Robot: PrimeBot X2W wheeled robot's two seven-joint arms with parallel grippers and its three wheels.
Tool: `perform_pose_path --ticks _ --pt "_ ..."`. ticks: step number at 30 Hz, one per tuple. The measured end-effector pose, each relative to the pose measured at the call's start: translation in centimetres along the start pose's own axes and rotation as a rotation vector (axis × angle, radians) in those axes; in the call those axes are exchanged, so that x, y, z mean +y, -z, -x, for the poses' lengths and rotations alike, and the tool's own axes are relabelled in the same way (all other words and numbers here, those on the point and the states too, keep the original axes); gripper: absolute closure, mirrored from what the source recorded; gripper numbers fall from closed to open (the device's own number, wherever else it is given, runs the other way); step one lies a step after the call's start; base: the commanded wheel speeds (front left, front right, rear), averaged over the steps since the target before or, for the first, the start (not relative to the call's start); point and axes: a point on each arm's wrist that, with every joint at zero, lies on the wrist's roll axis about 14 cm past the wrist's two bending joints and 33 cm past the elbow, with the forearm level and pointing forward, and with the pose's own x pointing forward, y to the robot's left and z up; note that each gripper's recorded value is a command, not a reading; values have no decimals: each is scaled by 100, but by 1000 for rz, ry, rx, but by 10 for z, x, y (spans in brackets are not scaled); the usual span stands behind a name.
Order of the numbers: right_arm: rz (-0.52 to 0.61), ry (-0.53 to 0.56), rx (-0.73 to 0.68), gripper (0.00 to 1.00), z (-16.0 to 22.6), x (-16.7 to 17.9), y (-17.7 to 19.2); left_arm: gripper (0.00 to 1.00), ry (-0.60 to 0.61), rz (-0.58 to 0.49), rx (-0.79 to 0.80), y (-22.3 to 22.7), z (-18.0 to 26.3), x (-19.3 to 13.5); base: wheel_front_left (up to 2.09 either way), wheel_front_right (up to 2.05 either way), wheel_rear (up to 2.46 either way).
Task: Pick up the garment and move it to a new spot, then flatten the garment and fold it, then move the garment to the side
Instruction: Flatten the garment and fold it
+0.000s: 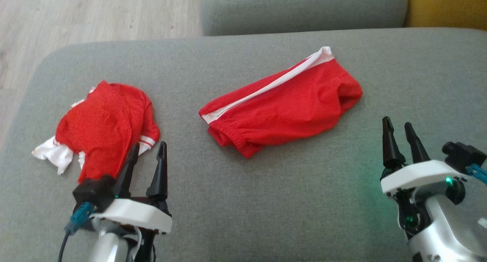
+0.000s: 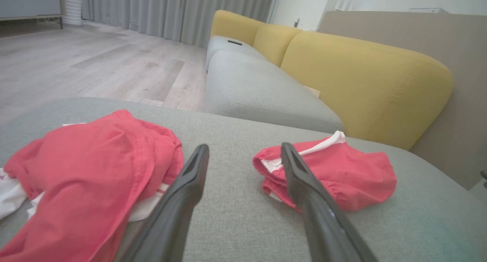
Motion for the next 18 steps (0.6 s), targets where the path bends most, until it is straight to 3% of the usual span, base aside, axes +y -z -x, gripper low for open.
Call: perform_pose_path --ticks 6,13,18 --pt "-182 57 98 0 -18 -3 22 0 -5 -1 25 9 -9 6 0 0 0" --pt "-398 101 169 0 -69 -8 29 0 -25 -2 55 19 -26 17 0 0 0" --pt "-589 149 250 0 -96 -9 55 0 -34 -47 83 27 -27 25 0 0 0"
